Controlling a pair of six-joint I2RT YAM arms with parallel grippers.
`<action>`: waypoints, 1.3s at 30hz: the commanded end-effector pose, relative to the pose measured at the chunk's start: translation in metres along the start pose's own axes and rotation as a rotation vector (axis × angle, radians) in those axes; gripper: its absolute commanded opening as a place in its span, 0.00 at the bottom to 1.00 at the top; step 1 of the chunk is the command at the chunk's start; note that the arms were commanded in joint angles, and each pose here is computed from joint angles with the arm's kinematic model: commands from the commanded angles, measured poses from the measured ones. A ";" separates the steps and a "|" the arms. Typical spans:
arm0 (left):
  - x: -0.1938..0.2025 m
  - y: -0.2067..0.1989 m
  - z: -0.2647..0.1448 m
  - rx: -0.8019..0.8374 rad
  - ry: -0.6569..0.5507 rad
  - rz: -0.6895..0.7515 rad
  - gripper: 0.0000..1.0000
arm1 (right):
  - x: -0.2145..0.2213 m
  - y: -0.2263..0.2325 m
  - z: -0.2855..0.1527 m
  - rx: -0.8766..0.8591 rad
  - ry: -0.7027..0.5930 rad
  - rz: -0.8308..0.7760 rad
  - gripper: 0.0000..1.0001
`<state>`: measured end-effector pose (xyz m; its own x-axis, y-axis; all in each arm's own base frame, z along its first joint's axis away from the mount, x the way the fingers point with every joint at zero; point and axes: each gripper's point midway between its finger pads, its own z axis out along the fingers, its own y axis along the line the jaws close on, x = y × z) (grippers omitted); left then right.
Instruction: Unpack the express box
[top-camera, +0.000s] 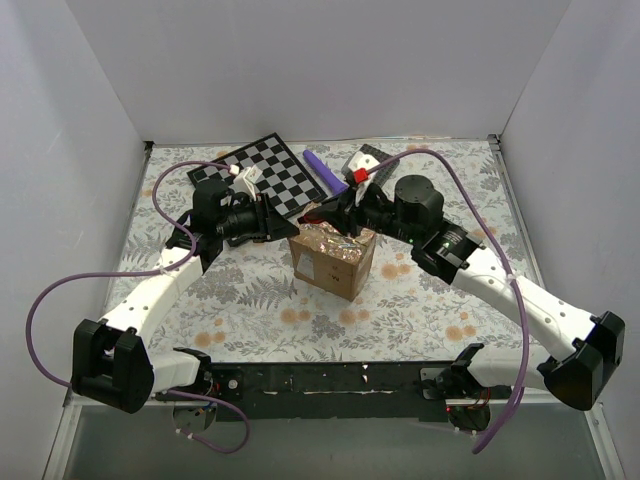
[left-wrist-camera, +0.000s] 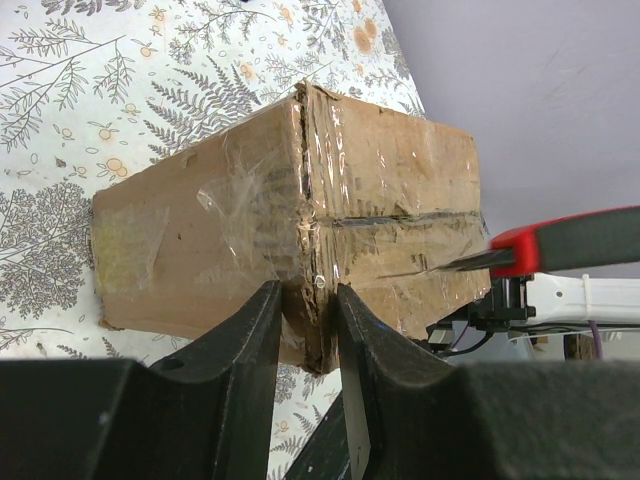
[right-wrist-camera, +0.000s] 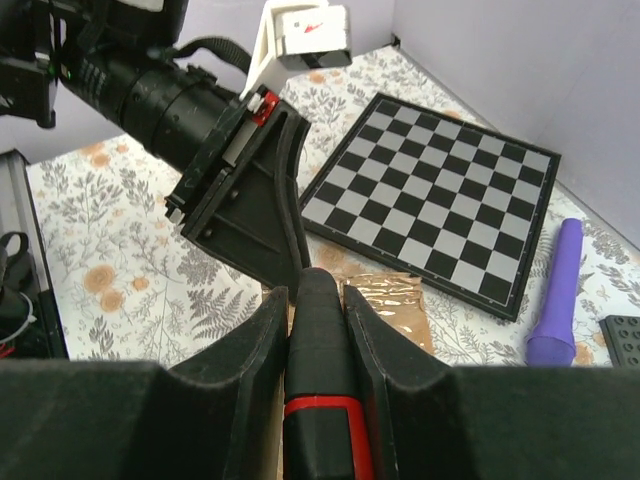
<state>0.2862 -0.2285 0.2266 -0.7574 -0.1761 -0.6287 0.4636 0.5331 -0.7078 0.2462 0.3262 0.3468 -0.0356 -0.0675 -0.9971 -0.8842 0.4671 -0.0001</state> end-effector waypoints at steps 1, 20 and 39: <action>0.007 -0.009 -0.002 0.029 0.041 -0.004 0.00 | -0.025 0.003 0.007 0.000 -0.054 -0.079 0.01; 0.010 -0.009 -0.002 0.039 0.044 -0.018 0.00 | -0.021 -0.016 0.013 0.123 -0.076 -0.059 0.01; 0.009 -0.009 0.002 0.043 0.046 -0.049 0.00 | -0.006 -0.006 0.007 0.092 -0.046 -0.031 0.01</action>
<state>0.2836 -0.2309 0.2273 -0.7791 -0.1849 -0.5990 0.4424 0.5149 -0.7343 0.2623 0.3317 0.3289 -0.0269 -0.1112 -0.9934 -0.8338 0.5507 -0.0390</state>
